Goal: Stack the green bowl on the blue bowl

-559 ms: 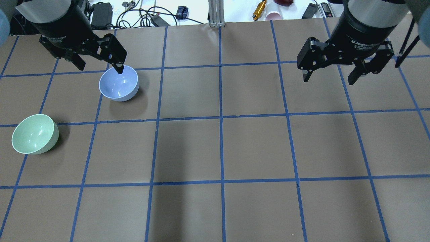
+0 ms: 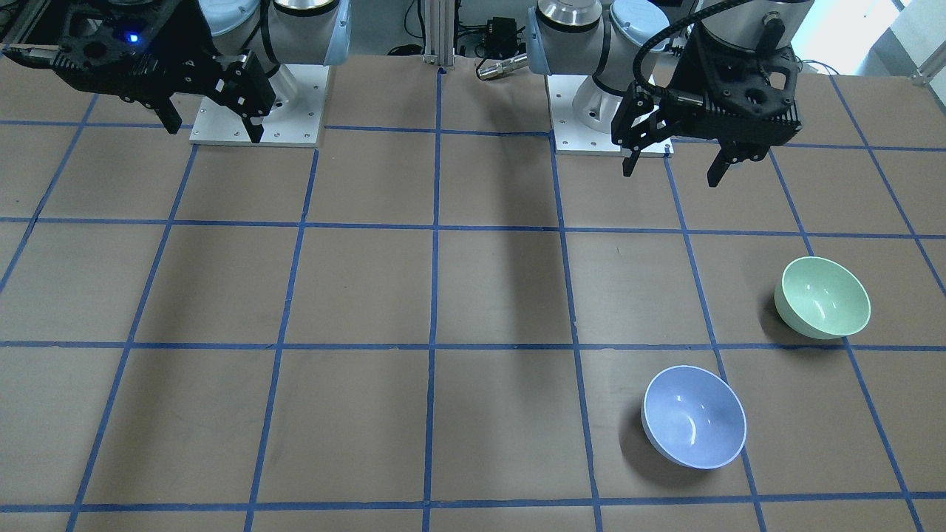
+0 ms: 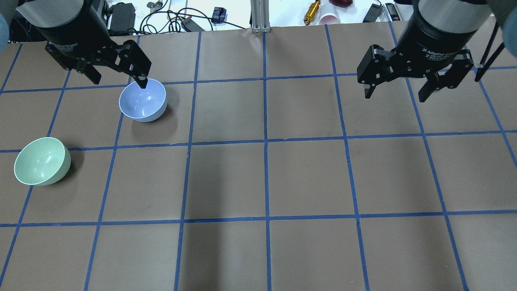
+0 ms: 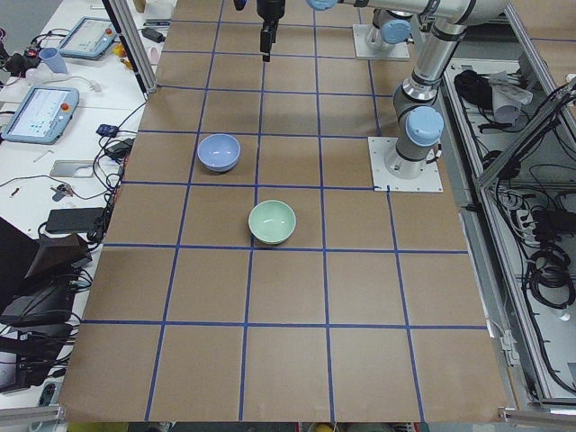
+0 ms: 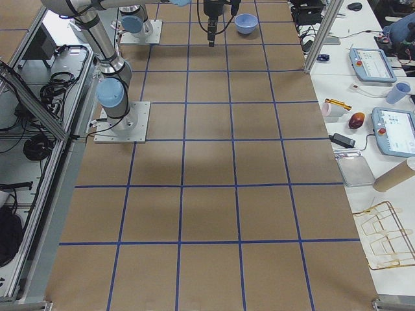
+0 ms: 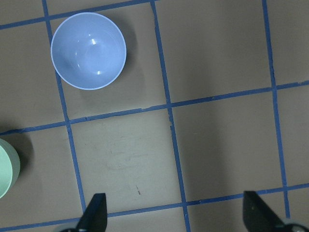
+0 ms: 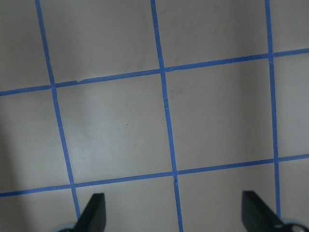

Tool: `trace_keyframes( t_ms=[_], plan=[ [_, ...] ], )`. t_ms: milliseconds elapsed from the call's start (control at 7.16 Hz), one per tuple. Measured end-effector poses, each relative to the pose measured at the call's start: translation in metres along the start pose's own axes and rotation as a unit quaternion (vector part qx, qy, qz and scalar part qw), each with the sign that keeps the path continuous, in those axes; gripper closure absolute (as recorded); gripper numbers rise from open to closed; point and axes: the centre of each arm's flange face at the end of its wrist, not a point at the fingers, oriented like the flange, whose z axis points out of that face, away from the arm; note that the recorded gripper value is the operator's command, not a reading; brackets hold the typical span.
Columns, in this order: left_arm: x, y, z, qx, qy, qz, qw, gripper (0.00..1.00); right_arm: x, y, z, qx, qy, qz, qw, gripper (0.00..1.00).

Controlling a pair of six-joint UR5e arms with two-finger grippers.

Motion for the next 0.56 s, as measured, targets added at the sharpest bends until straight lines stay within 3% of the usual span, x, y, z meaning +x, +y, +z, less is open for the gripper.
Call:
trace_keyframes(
  t_ms=[559],
  plan=[
    [-0.0008,0.0004,0.0015,-0.002,-0.001,-0.002,1.0,0.0,0.0,0.0001,0.0004,-0.001,0.0,0.0,1.0,0.0]
  ],
)
